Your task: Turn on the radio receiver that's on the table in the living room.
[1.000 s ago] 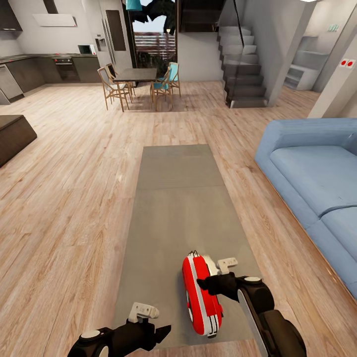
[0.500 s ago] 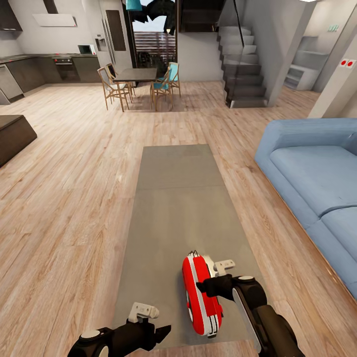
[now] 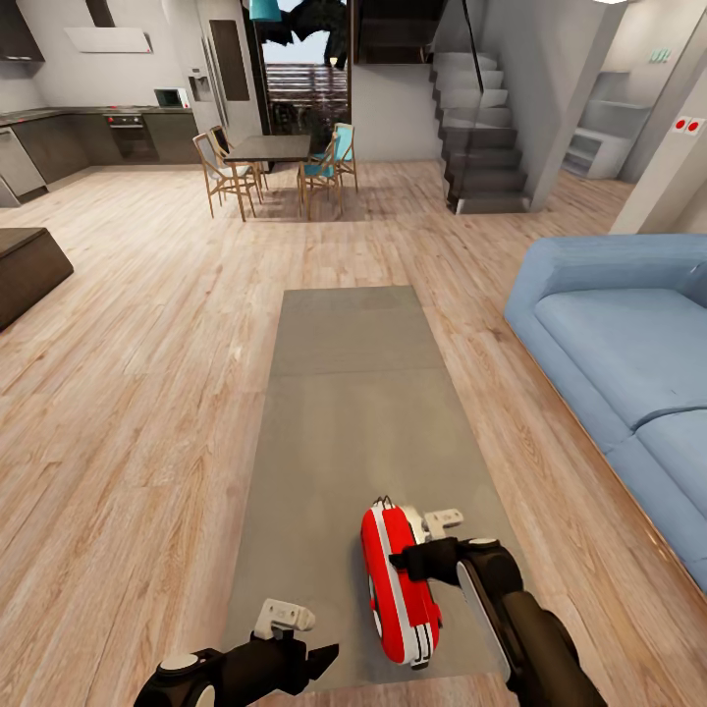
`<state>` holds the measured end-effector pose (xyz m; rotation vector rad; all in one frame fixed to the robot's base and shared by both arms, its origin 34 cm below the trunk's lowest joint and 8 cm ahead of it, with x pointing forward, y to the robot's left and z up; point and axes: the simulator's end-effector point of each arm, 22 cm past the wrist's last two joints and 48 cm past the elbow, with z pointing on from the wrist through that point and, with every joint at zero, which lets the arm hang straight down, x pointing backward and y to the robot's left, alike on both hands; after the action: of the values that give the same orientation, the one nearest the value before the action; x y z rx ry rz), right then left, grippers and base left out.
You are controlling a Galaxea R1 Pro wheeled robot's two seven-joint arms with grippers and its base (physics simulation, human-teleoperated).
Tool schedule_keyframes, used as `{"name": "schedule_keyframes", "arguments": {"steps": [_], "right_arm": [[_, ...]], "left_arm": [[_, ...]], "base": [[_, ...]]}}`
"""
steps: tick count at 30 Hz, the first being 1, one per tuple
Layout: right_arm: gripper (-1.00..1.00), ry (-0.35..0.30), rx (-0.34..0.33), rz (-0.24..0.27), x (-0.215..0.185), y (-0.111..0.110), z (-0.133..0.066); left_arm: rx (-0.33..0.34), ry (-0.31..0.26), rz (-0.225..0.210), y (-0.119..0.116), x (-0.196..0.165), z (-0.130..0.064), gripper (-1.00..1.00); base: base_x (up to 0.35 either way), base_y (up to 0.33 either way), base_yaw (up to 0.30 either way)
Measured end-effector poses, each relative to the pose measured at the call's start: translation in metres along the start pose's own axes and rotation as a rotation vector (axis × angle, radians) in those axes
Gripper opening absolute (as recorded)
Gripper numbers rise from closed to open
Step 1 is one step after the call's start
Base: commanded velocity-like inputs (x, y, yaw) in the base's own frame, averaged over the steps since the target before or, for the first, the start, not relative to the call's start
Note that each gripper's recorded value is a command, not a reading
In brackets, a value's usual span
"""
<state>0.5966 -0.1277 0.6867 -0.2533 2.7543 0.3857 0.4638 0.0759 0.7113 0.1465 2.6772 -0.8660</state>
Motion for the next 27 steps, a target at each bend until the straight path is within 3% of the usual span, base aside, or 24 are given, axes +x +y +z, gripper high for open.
{"name": "schedule_keyframes", "arguments": {"steps": [27], "right_arm": [[1.00, 0.032, 0.076, 0.020, -0.020, 0.008, 0.018]], "left_arm": [[0.000, 0.000, 0.000, 0.000, 0.000, 0.000, 1.00]], "base": [[0.000, 0.000, 0.000]]}}
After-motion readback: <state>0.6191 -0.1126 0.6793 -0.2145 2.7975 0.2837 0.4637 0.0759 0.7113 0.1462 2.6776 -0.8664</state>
